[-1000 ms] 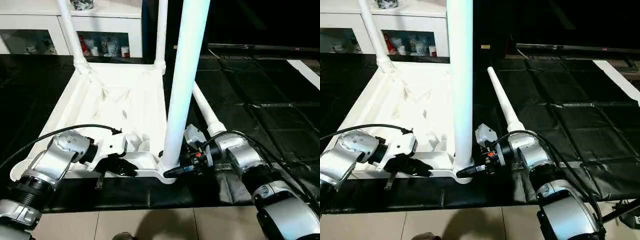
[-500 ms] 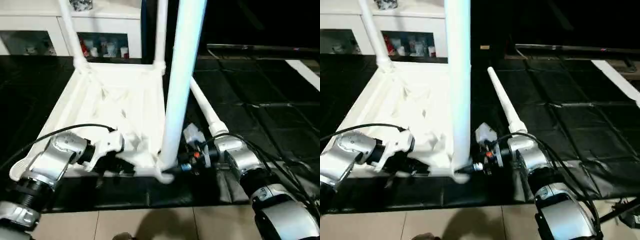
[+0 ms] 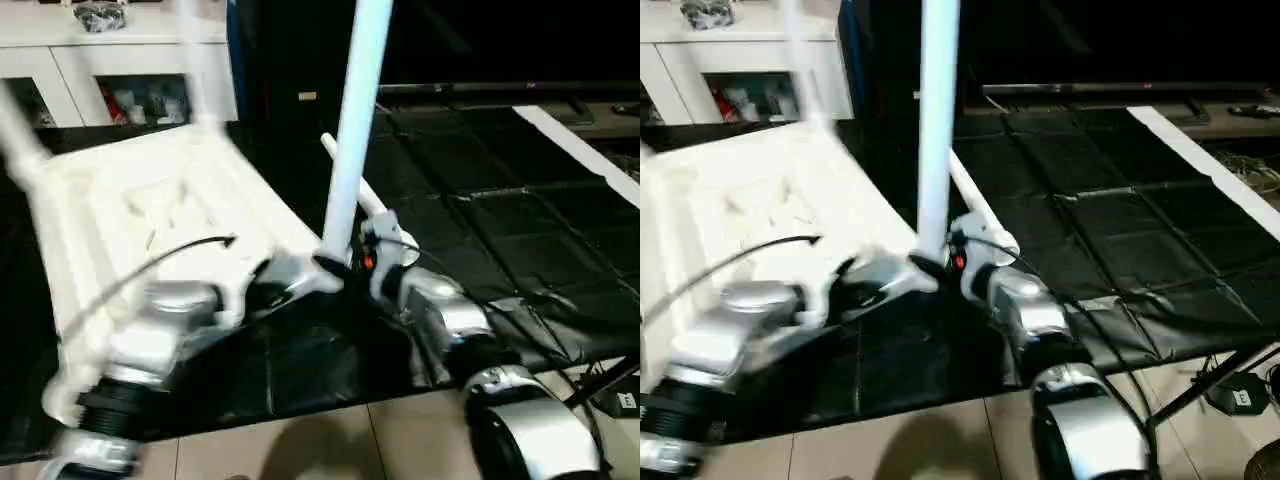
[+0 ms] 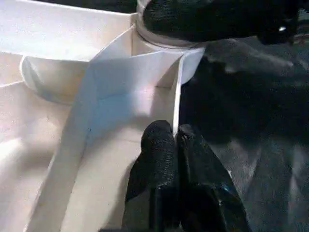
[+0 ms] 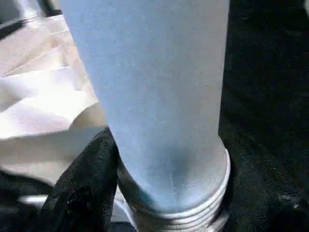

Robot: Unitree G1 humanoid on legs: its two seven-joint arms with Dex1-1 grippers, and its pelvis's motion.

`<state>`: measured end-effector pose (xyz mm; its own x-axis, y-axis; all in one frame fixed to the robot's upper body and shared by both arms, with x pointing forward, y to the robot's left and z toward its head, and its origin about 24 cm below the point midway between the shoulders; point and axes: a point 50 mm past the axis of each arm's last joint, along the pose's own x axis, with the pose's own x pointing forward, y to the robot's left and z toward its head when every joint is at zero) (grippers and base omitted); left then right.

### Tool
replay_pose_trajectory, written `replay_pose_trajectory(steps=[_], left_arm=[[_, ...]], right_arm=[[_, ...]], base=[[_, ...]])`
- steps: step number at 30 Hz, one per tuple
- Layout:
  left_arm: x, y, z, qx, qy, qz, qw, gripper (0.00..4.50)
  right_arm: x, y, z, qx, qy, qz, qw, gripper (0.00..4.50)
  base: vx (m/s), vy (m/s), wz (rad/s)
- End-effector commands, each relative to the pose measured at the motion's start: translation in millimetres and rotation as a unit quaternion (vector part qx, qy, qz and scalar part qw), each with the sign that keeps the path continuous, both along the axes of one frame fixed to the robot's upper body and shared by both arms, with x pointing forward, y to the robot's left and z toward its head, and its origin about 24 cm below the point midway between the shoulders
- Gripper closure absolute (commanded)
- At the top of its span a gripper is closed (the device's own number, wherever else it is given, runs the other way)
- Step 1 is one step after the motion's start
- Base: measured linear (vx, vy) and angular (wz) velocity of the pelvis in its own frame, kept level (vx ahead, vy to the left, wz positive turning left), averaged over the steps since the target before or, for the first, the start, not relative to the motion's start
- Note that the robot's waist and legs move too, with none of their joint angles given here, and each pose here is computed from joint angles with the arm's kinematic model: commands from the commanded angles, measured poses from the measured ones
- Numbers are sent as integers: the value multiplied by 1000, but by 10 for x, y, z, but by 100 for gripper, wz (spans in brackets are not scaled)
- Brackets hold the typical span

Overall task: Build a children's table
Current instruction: Rotate leg to tighten

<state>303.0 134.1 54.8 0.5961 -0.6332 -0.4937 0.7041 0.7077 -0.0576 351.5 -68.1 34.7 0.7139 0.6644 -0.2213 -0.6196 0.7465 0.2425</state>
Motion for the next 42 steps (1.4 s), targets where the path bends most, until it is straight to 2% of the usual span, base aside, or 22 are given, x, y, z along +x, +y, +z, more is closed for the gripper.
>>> replay_pose_trajectory(steps=[1,3,4,6,8,9,11,12,15,16,20,22,26,30,31,33,35,37,38,41,42], left_arm=[[36,-206,136,-14,-36,-8,999,450],[14,-259,151,-6,-41,-30,999,450],[3,-248,143,0,-40,-39,998,450],[-8,-224,130,5,-38,-48,998,450],[-27,-188,118,11,-34,-57,998,450],[-57,-111,99,21,-28,-76,996,450],[-57,-111,99,21,-28,-76,996,450],[-75,-58,94,24,-25,-92,995,450],[-87,-16,88,27,-21,-102,994,450],[-110,66,81,35,-15,-128,991,450],[-184,254,83,54,-7,-214,975,450],[-197,279,83,58,-5,-229,972,450],[-221,379,88,74,12,-288,955,450],[-236,385,90,77,22,-314,946,450],[-254,385,83,80,30,-341,936,450],[-255,385,83,80,30,-342,936,450],[-277,387,71,86,38,-370,924,450],[-281,386,67,90,39,-378,921,450],[-277,386,63,96,40,-388,916,450],[-265,386,67,98,39,-393,913,450],[-259,384,72,98,38,-396,912,450]], right_arm=[[-214,384,-204,6,56,63,996,180],[-219,392,-203,15,58,61,996,180],[-216,384,-196,16,55,62,996,145],[-211,364,-190,17,52,64,996,145],[-200,325,-183,16,47,65,997,105],[-185,229,-173,3,28,75,997,103],[-185,229,-173,3,28,75,997,88],[-180,145,-166,-7,13,90,996,74],[-179,82,-157,-13,3,103,995,57],[-176,-59,-127,-16,-12,131,991,45],[-192,-379,5,-7,-37,209,977,15],[-195,-420,30,-5,-39,221,974,7],[-215,-589,177,-23,-58,298,953,7],[-224,-624,250,-17,-60,331,941,7],[-240,-625,316,-5,-63,365,929,7],[-240,-626,318,-4,-64,366,928,7],[-260,-605,353,-4,-58,404,913,7],[-265,-592,359,-5,-55,415,908,7],[-276,-556,361,-5,-47,435,899,25],[-291,-510,347,-9,-41,454,890,25],[-293,-491,341,-9,-38,458,888,47]], base=[[0,0,0],[0,0,0],[0,0,0],[0,0,0],[0,0,0],[0,0,0],[0,0,0],[0,0,0],[0,0,0],[0,0,0],[0,0,0],[0,0,0],[0,0,0],[0,0,0],[0,0,0],[0,0,0],[0,0,0],[0,0,0],[0,0,0],[0,0,0],[0,0,0]])
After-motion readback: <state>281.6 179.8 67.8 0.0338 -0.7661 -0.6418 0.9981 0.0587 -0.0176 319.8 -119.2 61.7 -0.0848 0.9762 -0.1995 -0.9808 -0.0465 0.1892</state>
